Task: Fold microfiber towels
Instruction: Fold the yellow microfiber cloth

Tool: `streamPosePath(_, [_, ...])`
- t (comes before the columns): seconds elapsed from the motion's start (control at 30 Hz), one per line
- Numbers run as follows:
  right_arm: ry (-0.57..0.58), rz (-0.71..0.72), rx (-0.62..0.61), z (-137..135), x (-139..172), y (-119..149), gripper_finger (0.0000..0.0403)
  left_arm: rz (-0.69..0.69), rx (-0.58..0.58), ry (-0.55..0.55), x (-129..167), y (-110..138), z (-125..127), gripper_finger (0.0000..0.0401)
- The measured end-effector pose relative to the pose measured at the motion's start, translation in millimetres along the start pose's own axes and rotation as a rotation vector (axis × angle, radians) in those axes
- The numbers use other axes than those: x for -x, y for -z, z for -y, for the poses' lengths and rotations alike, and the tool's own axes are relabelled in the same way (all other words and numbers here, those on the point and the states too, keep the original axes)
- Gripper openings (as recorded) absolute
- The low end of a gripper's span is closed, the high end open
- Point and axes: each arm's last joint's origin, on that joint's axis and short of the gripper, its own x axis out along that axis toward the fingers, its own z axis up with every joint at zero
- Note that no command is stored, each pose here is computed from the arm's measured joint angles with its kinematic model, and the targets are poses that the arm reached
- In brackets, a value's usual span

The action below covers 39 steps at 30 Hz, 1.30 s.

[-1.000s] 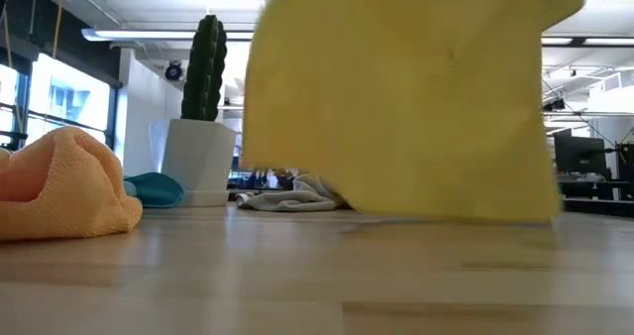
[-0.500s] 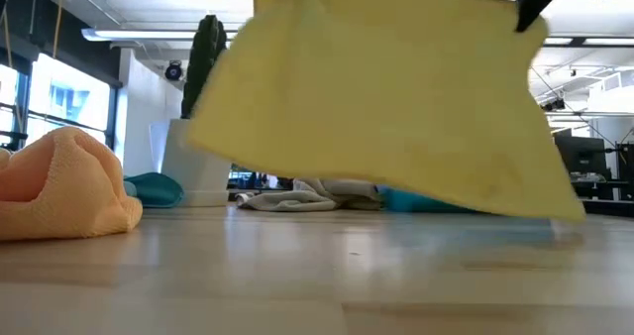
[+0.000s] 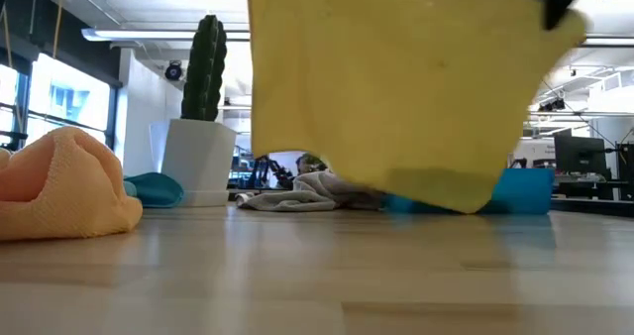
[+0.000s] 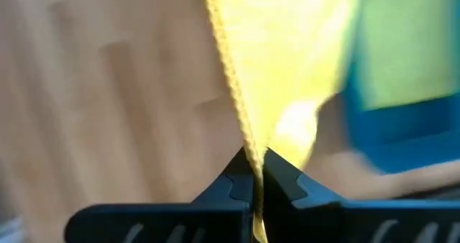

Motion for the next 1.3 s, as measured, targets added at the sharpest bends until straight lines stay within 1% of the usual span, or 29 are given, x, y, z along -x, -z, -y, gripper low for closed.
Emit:
streamPosePath(0.07, [-0.089, -0.04, -0.005, -9, -12, 3, 0.0, -0.052, 0.003, 0.076, -8, 4, 10, 0.0001])
streamPosePath(0.1, [-0.122, -0.049, 0.001, -14, -19, 4, 0.0, -0.078, -0.001, 0.094, -14, 7, 15, 0.0001])
streamPosePath(0.2, [-0.181, -0.047, 0.019, -26, -40, 8, 0.0, -0.148, -0.009, 0.121, -32, 16, 29, 0.0001])
streamPosePath(0.33, [-0.243, -0.001, 0.003, -40, -69, 12, 0.0, -0.225, -0.011, 0.14, -61, 27, 48, 0.0001])
streamPosePath(0.5, [-0.366, 0.015, -0.029, -54, -102, 22, 0.0, -0.281, 0.011, 0.226, -84, 34, 73, 0.0001])
streamPosePath(0.6, [-0.433, 0.022, -0.025, -61, -116, 29, 0.0, -0.302, 0.006, 0.276, -92, 37, 89, 0.0001])
streamPosePath(0.7, [-0.511, 0.028, -0.007, -68, -123, 33, 0.0, -0.317, -0.009, 0.366, -97, 39, 106, 0.0001])
streamPosePath(0.77, [-0.541, 0.033, 0.015, -72, -124, 36, 0.0, -0.328, -0.024, 0.424, -103, 41, 118, 0.0001])
streamPosePath(0.87, [-0.544, 0.042, 0.061, -74, -124, 37, 0.0, -0.326, -0.061, 0.445, -108, 45, 131, 0.0001])
streamPosePath(0.97, [-0.516, 0.062, 0.089, -72, -125, 37, 0.0, -0.338, -0.067, 0.413, -114, 49, 137, 0.0001])
streamPosePath(1.07, [-0.458, 0.095, 0.141, -69, -126, 37, 0.0, -0.346, -0.029, 0.355, -117, 50, 133, 0.0001])
streamPosePath(1.2, [-0.373, 0.119, 0.221, -62, -128, 36, 0.0, -0.316, 0.004, 0.258, -120, 47, 125, 0.0001])
streamPosePath(1.3, [-0.301, 0.126, 0.267, -55, -131, 34, 0.0, -0.318, 0.016, 0.218, -124, 45, 118, 0.0001])
